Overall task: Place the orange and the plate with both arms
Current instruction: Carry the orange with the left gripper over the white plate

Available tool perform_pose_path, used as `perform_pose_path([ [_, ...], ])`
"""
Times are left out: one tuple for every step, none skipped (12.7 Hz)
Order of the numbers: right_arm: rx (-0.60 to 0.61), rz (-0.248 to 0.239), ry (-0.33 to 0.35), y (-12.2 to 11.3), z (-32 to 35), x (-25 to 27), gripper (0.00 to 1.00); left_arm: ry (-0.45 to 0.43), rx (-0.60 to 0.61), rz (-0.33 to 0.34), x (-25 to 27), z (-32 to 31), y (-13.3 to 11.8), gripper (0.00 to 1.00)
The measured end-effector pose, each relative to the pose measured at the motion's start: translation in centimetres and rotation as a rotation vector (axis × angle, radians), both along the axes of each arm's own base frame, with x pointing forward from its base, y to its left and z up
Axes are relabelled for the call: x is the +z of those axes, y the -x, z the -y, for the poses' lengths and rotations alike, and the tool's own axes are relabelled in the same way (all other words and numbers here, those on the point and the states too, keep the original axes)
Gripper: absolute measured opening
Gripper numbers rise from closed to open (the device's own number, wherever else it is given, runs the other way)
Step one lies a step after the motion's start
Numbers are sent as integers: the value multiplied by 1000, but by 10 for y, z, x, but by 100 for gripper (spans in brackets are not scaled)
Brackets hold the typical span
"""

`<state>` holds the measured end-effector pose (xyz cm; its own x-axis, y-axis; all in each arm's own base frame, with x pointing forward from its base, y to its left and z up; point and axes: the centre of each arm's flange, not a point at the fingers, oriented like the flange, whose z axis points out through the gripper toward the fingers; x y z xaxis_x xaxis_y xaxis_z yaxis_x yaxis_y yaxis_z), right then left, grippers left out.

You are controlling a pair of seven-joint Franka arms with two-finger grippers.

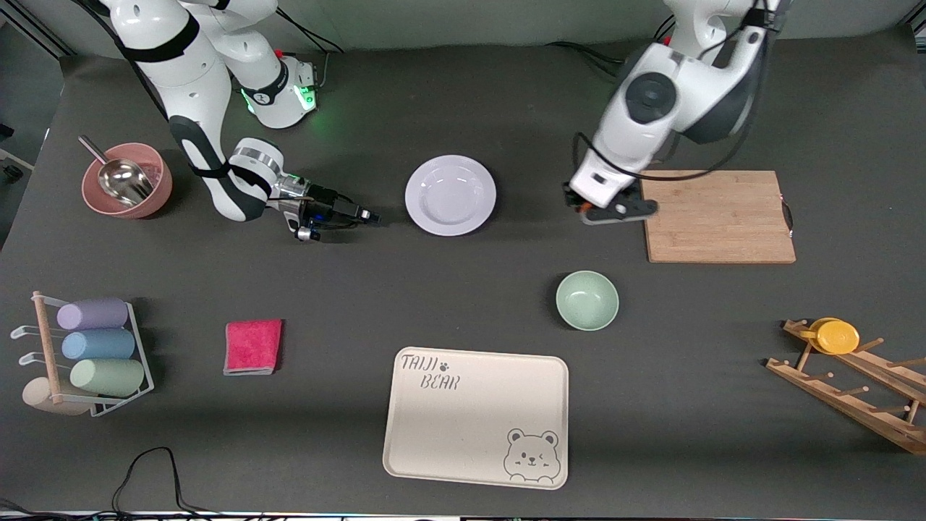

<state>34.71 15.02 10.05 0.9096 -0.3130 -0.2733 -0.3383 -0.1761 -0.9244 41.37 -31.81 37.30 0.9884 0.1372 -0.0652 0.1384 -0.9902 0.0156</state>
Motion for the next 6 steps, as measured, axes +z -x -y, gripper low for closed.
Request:
perform_pose_path([
  [0, 2, -8, 0, 0, 1, 100, 8, 22, -7, 7, 32, 8, 53],
  [2, 8, -28, -1, -3, 2, 100, 24, 49, -13, 13, 65, 15, 53],
  [4, 12, -43, -1, -4, 3, 100, 43, 74, -20, 15, 97, 20, 53],
  [6, 19, -51, 0, -5, 4, 100, 57, 93, -33, 13, 126, 26, 53],
  [11, 32, -49, 0, -6, 3, 100, 61, 104, -49, 6, 153, 35, 53],
  [16, 44, -49, 2, -6, 1, 100, 55, 111, -60, -7, 178, 47, 53],
])
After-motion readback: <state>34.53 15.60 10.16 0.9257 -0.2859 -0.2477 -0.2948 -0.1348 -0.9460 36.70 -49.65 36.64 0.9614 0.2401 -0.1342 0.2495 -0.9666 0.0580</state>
